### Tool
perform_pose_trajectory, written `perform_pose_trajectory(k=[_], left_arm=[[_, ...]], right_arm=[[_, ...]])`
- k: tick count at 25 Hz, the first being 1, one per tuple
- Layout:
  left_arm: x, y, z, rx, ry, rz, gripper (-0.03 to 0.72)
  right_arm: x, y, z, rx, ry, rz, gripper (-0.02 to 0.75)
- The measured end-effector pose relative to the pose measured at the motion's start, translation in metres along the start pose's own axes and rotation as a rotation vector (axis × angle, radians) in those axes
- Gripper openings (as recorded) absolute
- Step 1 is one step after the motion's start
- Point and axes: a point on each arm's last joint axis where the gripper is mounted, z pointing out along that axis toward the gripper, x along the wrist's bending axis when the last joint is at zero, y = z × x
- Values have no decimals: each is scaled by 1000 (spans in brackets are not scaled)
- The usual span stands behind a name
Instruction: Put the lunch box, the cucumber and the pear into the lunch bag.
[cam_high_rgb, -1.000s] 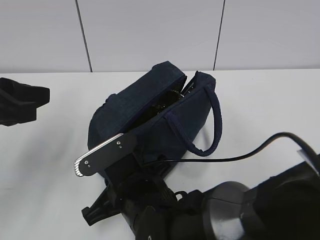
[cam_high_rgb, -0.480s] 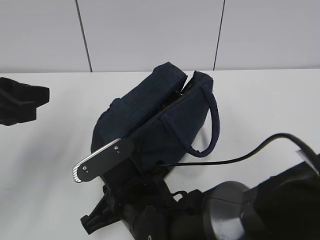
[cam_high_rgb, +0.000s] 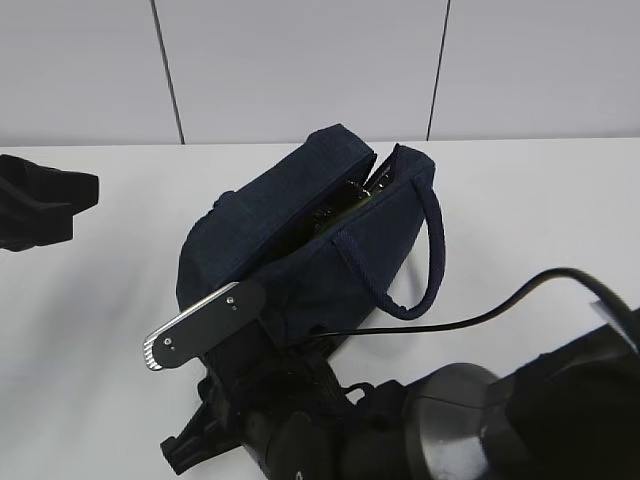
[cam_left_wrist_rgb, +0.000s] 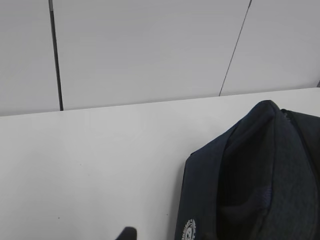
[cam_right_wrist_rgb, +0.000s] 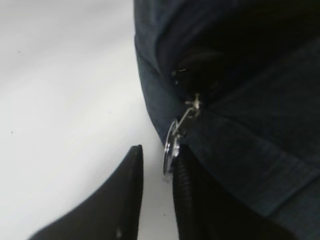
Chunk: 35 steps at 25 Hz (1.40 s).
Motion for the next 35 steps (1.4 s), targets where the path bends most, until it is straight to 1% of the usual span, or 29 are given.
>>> perform_pose_trajectory(k=[4,5,8,11,14,19,24,30,35], left_arm=[[0,0,0,0,0,0,240],[0,0,0,0,0,0,240],[0,0,0,0,0,0,240],[0,0,0,0,0,0,240],[0,0,0,-2,2,1,240],[0,-1,0,6,-5,12,240],[-7,-7,-1,78,-73,19,240],[-12,-13,-2,139,-134,22,240],[-19,-18,-4,199,-235,23,240]], right_arm=[[-4,1,0,-7,-44,7,26],[-5,1,-1,-8,-50,1,5],[-6,7,-6,-15,-46,-9,0],[-3,14,-13,-5,4,-16,0],[-3,25,-24,-22,41,-27,0],[-11,50,-48,-86,39,-54,0],[-19,63,-64,-117,9,-51,0],[-26,77,-81,-159,3,-40,0],[-28,77,-84,-130,2,-42,0]])
